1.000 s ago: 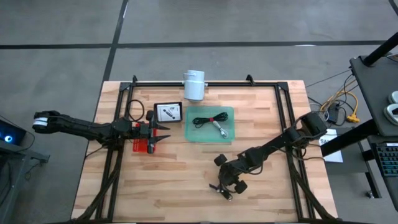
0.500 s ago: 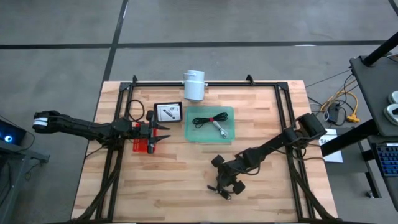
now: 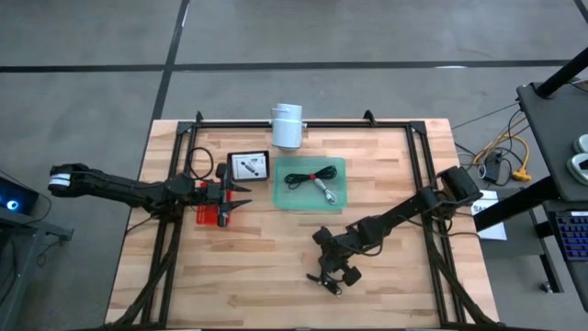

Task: Pick and place items into bin
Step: Put the top black charger cable into the green bin

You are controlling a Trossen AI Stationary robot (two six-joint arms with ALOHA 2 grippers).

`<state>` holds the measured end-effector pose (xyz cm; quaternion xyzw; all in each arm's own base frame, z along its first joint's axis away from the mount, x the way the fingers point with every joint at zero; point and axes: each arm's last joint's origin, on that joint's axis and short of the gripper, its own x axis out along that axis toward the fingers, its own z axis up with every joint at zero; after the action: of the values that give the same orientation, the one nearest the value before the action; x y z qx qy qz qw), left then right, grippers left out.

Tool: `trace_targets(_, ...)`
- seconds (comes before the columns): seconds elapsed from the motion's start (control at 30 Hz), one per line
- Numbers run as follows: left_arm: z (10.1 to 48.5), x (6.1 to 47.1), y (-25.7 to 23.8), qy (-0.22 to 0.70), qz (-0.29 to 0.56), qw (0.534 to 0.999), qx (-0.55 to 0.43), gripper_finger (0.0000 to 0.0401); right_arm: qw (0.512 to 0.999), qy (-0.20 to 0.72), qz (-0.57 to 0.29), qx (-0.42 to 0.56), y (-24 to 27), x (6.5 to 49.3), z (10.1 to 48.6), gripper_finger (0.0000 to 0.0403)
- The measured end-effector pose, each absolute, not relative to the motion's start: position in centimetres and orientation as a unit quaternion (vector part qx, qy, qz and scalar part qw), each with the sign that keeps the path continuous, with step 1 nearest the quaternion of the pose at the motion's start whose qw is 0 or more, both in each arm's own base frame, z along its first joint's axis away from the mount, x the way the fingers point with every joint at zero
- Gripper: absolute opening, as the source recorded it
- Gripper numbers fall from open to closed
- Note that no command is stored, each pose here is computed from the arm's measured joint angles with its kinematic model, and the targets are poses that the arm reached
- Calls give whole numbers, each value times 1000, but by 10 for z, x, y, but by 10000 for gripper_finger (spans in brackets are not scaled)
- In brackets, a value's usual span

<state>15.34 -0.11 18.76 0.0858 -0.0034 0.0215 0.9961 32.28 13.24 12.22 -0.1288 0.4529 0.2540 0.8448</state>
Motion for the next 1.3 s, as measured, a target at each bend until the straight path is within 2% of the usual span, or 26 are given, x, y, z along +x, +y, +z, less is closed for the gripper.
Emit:
trace_targets(0.27, 188, 153, -1, -4, 22, 996, 86, 115, 855, 436, 247, -134, 135, 331, 136, 8)
trace_targets(0.57, 188, 153, -1, -3, 22, 996, 86, 115, 837, 476, 225, -151, 135, 337, 156, 8)
trace_targets(0.77, 188, 153, -1, -4, 22, 996, 86, 115, 840, 457, 238, -171, 137, 341, 161, 15)
trace_targets(0.9, 188, 153, -1, -3, 22, 996, 85, 115, 834, 460, 244, -183, 138, 342, 156, 44)
trace_targets(1.0, 188, 153, -1, -3, 22, 996, 85, 115, 842, 463, 220, -166, 137, 346, 151, 77)
trace_targets(1.13, 188, 153, -1, -4, 22, 996, 84, 115, 833, 465, 232, -188, 137, 346, 145, 126)
trace_targets(1.3, 188, 153, -1, -3, 22, 996, 82, 115, 813, 454, 312, -190, 141, 343, 146, 167)
